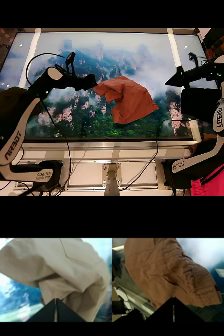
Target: Fold the clothes and pants, and hang the long-sleeved shirts on hangers.
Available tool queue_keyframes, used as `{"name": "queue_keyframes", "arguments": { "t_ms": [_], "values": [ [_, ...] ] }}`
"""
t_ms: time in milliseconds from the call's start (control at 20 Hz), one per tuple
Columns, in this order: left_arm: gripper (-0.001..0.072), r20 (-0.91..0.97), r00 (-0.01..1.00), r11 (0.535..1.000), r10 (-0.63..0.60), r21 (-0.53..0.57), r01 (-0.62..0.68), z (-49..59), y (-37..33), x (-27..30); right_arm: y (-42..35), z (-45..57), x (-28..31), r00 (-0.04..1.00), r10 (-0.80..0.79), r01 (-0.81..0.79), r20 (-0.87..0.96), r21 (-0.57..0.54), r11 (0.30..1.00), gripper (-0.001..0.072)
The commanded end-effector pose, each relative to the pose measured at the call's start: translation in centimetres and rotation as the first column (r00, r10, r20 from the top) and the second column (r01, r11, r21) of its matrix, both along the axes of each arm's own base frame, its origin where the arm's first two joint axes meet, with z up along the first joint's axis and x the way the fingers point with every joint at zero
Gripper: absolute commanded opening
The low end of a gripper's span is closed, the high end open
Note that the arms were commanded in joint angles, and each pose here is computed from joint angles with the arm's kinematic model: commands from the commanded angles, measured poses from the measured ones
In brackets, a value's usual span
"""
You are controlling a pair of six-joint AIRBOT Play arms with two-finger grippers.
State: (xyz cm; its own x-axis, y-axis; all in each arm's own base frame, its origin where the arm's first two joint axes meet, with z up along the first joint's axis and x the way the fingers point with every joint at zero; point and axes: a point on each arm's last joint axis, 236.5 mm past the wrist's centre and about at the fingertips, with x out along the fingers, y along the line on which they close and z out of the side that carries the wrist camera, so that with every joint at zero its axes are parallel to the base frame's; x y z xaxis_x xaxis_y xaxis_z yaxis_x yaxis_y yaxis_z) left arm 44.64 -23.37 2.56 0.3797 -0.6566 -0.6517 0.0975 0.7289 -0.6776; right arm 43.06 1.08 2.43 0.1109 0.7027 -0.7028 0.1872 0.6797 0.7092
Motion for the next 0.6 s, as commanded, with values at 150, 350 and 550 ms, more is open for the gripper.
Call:
{"name": "queue_keyframes", "arguments": {
  "t_ms": [150,350,550],
  "values": [
    [0.0315,-0.192,0.975,0.984,0.109,-0.119,-0.133,-6.9,1.2,2.4,-0.2,-3.6,-1.0,0.995,-0.052,0.051,-0.081,-0.02,0.999,0.054],
    [0.0276,-0.26,0.952,0.975,0.165,-0.103,-0.197,-9.7,1.6,2.7,-1.0,-4.4,-2.2,0.982,-0.082,0.072,-0.168,-0.067,0.995,0.054],
    [0.0234,-0.295,0.936,0.98,0.191,0.012,-0.197,-12.0,3.3,1.8,-0.9,-4.3,-2.7,0.979,-0.074,0.063,-0.19,-0.063,0.996,0.054]
  ]
}}
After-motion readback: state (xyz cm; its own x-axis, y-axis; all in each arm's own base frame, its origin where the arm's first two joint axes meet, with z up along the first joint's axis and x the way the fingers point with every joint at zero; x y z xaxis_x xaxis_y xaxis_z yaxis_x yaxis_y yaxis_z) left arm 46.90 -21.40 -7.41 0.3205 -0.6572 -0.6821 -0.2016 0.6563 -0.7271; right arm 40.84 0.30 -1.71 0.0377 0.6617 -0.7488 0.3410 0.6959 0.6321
